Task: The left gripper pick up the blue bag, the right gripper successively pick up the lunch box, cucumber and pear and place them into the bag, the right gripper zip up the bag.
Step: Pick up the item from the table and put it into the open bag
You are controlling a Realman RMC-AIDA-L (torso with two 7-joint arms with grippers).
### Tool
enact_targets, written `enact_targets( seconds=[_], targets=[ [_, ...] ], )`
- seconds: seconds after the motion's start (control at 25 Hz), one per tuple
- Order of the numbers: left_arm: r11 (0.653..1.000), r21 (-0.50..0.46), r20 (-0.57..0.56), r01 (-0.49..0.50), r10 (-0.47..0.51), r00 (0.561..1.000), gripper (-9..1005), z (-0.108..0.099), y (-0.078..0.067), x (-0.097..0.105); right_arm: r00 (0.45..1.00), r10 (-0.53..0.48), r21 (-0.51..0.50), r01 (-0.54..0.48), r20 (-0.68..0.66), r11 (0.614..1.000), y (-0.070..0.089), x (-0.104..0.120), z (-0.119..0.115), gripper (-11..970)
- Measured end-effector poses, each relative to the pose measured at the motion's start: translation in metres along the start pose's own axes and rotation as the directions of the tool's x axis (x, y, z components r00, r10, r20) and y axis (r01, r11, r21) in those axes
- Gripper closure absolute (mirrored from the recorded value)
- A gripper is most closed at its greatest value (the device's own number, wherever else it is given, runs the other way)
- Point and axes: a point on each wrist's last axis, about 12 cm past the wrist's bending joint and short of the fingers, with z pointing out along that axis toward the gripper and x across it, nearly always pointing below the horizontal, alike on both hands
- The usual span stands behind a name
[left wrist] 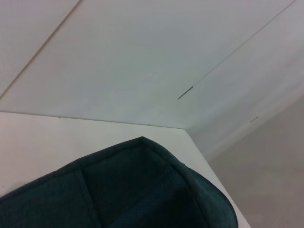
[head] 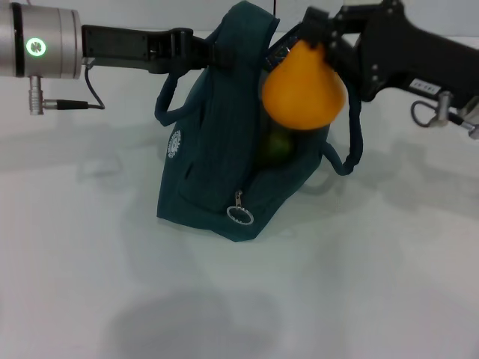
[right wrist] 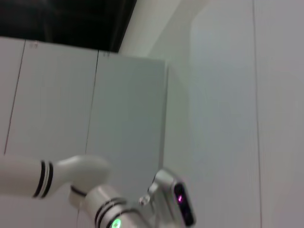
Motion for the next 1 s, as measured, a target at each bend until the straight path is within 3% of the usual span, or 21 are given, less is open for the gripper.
enact_targets(
  seconds=[0.52,0.8,1.0],
  targets=[
    [1.000,0.000,0.001,0.002,-0.002,1.000,889,0.000,0.000,0.000,0.990,-0.028,0.029,0.032,-0.137,0.999,0.007,0.025,-0.003,876],
    [1.000,-0.001,0.000,0.006,-0.006,1.000,888,-0.001,0.001,0.002,0.998,-0.060,0.121,0.063,-0.025,0.991,0.005,0.016,-0.014,869],
    [1.000,-0.001,0.001,0.006,-0.006,1.000,888,-0.001,0.001,0.002,0.998,-0.058,0.089,0.058,0.002,0.994,0.010,0.015,-0.008,864]
  ],
)
